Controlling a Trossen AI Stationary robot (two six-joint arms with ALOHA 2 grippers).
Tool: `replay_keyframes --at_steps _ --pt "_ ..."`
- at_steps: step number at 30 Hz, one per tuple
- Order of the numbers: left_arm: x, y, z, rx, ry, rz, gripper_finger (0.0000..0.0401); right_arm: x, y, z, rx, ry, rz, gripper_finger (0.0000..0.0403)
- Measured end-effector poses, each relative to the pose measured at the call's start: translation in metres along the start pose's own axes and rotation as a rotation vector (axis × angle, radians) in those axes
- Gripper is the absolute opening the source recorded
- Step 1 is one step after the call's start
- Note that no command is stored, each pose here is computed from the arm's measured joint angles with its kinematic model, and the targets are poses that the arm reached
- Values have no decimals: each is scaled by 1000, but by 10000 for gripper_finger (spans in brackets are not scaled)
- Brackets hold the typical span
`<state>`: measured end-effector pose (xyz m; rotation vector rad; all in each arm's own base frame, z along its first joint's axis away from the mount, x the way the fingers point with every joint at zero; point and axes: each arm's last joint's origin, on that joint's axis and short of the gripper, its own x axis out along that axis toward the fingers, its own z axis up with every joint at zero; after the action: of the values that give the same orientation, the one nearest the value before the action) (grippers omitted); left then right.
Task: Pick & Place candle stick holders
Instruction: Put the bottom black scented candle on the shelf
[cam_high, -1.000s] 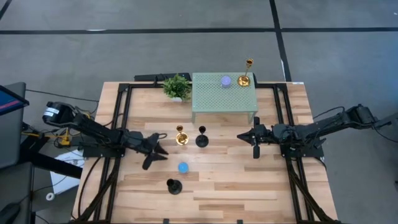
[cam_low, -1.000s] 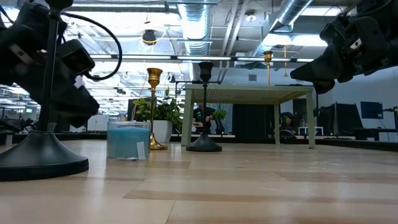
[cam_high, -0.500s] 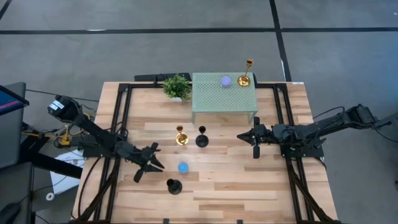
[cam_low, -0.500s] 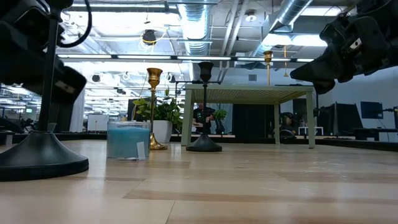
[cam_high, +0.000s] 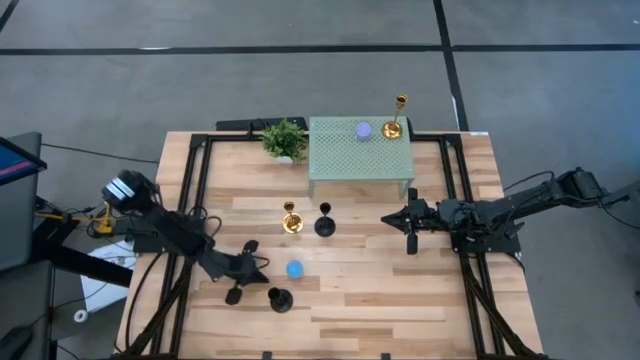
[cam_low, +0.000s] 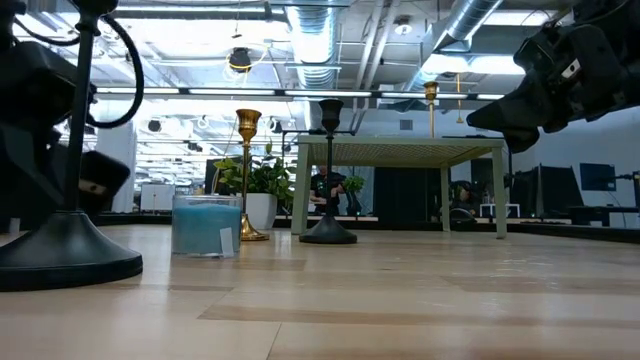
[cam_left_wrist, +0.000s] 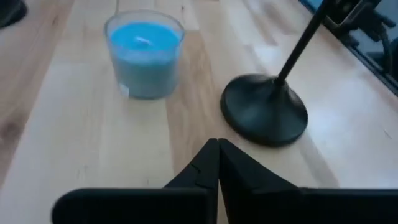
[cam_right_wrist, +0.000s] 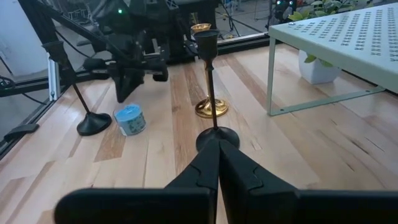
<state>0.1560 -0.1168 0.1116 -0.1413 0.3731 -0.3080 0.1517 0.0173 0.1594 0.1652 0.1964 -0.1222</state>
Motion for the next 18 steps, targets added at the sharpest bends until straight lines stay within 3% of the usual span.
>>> replay_keyframes --at_steps 6,11,18 --pt "5 -5 5 -3 -107 -81 9 0 0 0 38 0 0 1" --pt "4 -14 1 6 -80 -179 5 0 0 0 44 -2 -7 1" --pt "0 -21 7 38 -176 -143 6 0 0 0 45 -2 -7 1"
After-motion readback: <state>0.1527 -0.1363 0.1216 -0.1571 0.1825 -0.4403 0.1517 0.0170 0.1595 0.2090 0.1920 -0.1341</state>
